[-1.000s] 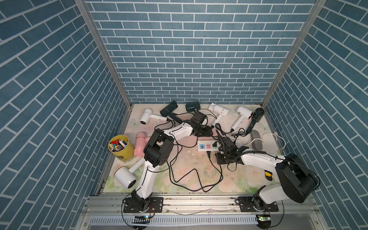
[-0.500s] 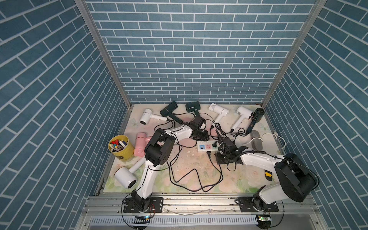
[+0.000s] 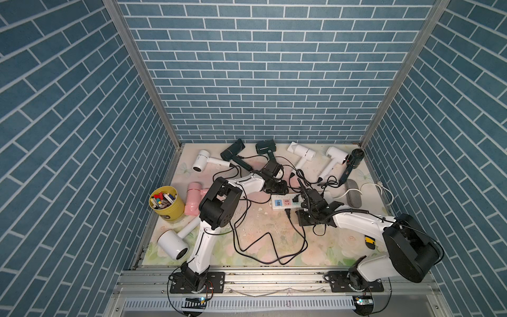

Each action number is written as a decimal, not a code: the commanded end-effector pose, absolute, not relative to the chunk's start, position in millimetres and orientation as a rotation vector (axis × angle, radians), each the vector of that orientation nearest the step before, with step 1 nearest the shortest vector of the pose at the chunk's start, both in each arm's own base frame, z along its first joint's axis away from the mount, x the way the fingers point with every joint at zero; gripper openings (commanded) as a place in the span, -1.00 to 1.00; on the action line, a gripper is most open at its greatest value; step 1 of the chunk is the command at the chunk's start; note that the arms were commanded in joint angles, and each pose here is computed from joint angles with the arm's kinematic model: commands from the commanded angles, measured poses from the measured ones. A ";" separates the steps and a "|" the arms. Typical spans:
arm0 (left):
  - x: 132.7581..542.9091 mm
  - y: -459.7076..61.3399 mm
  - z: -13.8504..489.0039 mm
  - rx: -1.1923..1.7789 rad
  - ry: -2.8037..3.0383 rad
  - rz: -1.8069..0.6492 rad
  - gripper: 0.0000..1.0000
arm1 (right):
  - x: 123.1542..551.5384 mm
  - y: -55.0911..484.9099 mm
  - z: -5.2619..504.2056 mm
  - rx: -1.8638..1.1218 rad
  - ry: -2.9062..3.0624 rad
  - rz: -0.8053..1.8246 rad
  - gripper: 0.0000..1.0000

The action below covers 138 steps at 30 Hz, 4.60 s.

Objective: Charge the blow dryers
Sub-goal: Insert the plug into the socket.

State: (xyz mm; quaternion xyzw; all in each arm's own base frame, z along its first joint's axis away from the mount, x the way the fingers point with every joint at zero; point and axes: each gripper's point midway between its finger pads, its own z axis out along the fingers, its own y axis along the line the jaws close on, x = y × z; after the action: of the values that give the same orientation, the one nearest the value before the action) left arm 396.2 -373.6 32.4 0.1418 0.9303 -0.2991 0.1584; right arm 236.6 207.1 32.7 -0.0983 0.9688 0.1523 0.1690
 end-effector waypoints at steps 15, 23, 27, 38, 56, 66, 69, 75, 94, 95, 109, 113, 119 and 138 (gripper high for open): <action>376.0 -369.1 12.0 0.436 2.741 -0.832 -0.17 | 258.5 225.1 51.1 -0.244 2.672 0.500 -1.00; 372.9 -371.1 10.9 0.449 2.744 -0.834 -0.17 | 259.4 219.9 40.3 -0.220 2.707 0.444 -1.00; 372.0 -370.8 10.7 0.452 2.745 -0.834 -0.17 | 261.5 216.0 42.4 -0.204 2.699 0.416 -1.00; 369.7 -373.2 10.7 0.461 2.744 -0.838 -0.18 | 267.1 220.6 67.8 -0.238 2.580 0.482 -1.00; 367.0 -373.1 9.2 0.470 2.750 -0.841 -0.18 | 269.8 207.0 46.9 -0.179 2.632 0.399 -1.00; 362.3 -370.8 40.5 0.463 2.701 -0.874 -0.09 | 249.8 226.1 46.9 -0.376 2.600 0.572 -1.00; 361.4 -367.1 59.1 0.454 2.672 -0.871 0.10 | 245.0 222.1 49.2 -0.430 2.572 0.559 -1.00; 353.8 -361.4 83.5 0.424 2.628 -0.909 0.28 | 242.4 213.9 52.8 -0.487 2.551 0.504 -1.00; 390.0 -349.8 41.7 0.522 2.733 -0.671 0.21 | 253.0 213.4 39.5 -0.355 2.586 0.486 -1.00; 390.9 -351.4 35.7 0.534 2.745 -0.665 0.19 | 254.2 213.9 39.4 -0.348 2.585 0.486 -1.00; 351.1 -372.6 4.1 0.679 2.769 -0.764 0.06 | 273.9 210.7 47.5 -0.230 2.550 0.475 -1.00; 343.7 -374.6 4.5 0.694 2.758 -0.773 0.05 | 277.0 210.8 53.1 -0.209 2.533 0.494 -1.00; 336.7 -377.7 -0.5 0.722 2.759 -0.776 0.02 | 280.9 211.7 65.4 -0.188 2.499 0.529 -1.00; 321.1 -381.4 -6.9 0.762 2.761 -0.783 -0.04 | 291.1 218.9 83.1 -0.149 2.442 0.623 -1.00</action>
State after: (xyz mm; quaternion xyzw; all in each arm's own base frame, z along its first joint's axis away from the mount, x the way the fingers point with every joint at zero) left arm 389.9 -386.7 33.5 0.2211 0.9117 -0.2813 0.2019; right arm 242.5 204.8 30.7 -0.0945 0.9566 0.1937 0.1963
